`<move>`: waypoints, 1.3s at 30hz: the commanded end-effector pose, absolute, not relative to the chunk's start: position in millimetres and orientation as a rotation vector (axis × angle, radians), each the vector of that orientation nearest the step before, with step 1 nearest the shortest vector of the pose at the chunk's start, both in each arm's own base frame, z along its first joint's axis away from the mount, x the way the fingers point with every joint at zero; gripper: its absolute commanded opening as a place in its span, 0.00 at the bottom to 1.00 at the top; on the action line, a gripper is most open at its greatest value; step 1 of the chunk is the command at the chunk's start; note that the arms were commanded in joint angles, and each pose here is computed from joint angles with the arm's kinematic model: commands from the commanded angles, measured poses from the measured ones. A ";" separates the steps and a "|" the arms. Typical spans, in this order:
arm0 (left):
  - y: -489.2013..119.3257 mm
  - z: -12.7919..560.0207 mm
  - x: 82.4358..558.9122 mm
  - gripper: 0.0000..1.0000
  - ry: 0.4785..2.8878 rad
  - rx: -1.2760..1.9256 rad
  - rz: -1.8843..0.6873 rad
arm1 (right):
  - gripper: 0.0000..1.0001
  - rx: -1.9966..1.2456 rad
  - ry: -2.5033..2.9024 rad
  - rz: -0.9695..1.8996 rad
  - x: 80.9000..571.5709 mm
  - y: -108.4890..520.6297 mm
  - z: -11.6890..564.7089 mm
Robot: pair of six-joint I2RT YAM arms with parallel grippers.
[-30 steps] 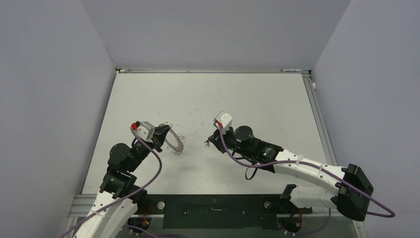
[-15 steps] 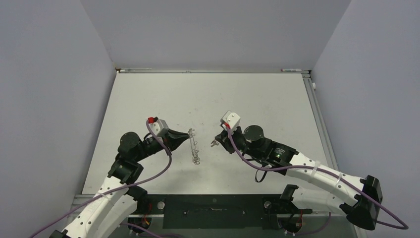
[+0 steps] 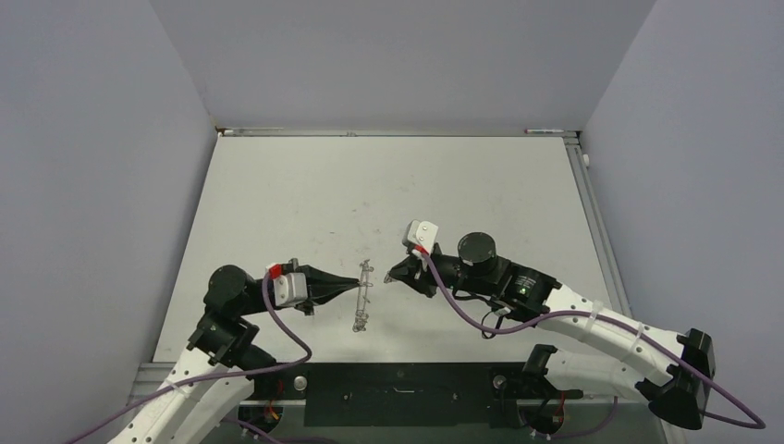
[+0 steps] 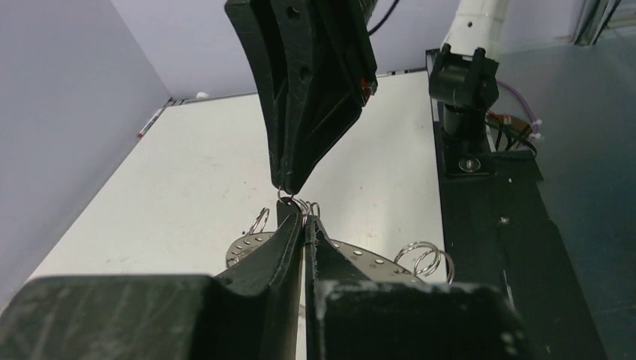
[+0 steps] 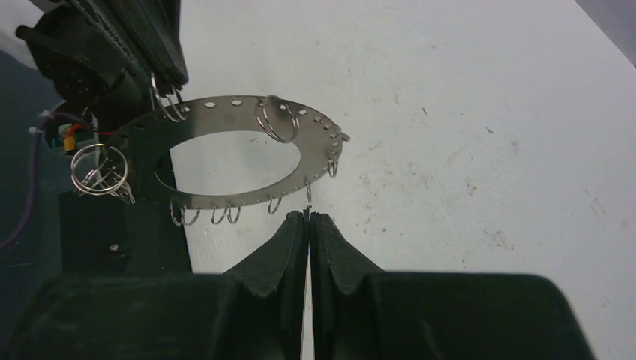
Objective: Put the keys on the keyring
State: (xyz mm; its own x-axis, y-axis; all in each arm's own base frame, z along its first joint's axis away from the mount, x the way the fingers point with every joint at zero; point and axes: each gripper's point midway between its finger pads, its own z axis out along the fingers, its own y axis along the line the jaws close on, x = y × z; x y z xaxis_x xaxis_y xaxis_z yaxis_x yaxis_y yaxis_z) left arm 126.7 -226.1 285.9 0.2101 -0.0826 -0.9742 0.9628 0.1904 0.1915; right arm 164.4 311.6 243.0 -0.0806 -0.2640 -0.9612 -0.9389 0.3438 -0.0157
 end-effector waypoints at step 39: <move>-229.1 296.0 98.6 0.00 0.964 1.096 -1.061 | 0.05 -1.429 1.252 0.913 109.4 346.7 304.3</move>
